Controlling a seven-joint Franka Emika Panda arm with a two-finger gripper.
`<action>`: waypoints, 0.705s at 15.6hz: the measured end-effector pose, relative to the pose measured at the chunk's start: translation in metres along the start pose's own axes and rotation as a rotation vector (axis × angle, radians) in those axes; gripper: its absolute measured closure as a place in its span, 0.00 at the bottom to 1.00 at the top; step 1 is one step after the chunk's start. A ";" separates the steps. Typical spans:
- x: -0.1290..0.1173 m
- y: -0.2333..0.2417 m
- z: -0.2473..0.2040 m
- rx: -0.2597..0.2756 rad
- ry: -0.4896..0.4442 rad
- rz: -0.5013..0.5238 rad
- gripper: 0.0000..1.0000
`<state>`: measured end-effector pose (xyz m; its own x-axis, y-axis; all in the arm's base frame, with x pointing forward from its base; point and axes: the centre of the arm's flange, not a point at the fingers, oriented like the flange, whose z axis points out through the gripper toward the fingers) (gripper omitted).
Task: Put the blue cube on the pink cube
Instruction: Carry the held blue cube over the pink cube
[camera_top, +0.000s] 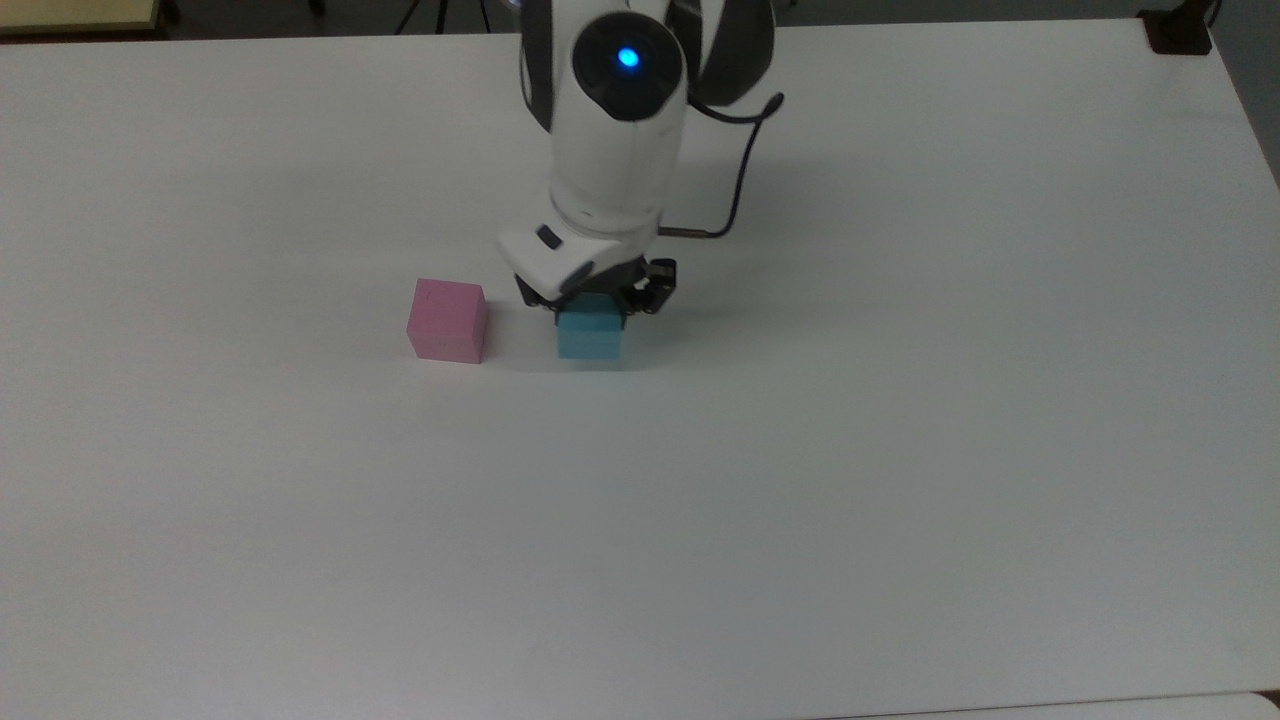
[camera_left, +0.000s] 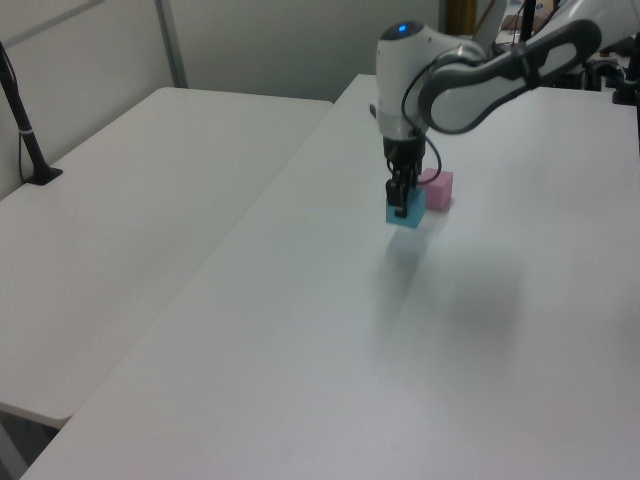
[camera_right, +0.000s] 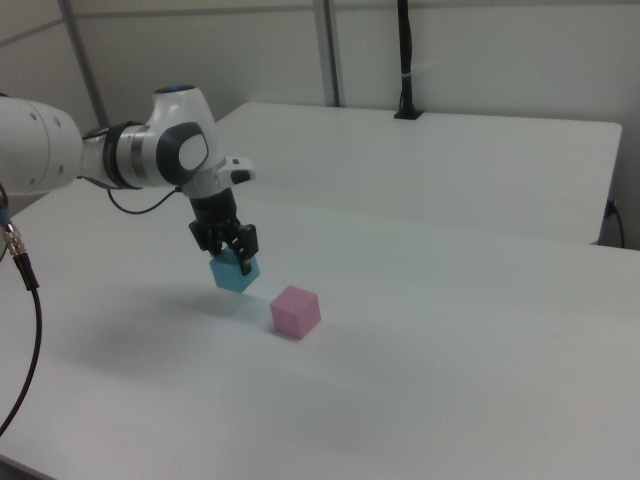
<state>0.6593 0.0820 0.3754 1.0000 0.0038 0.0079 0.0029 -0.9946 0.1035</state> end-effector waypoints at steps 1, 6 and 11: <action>-0.001 0.015 -0.009 -0.002 0.003 0.006 0.41; 0.002 0.090 -0.027 -0.006 0.027 0.049 0.41; 0.001 0.116 -0.019 -0.009 0.013 0.050 0.41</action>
<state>0.6604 -0.0314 0.4063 0.9986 -0.0450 0.0261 -0.0476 -0.9926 0.1113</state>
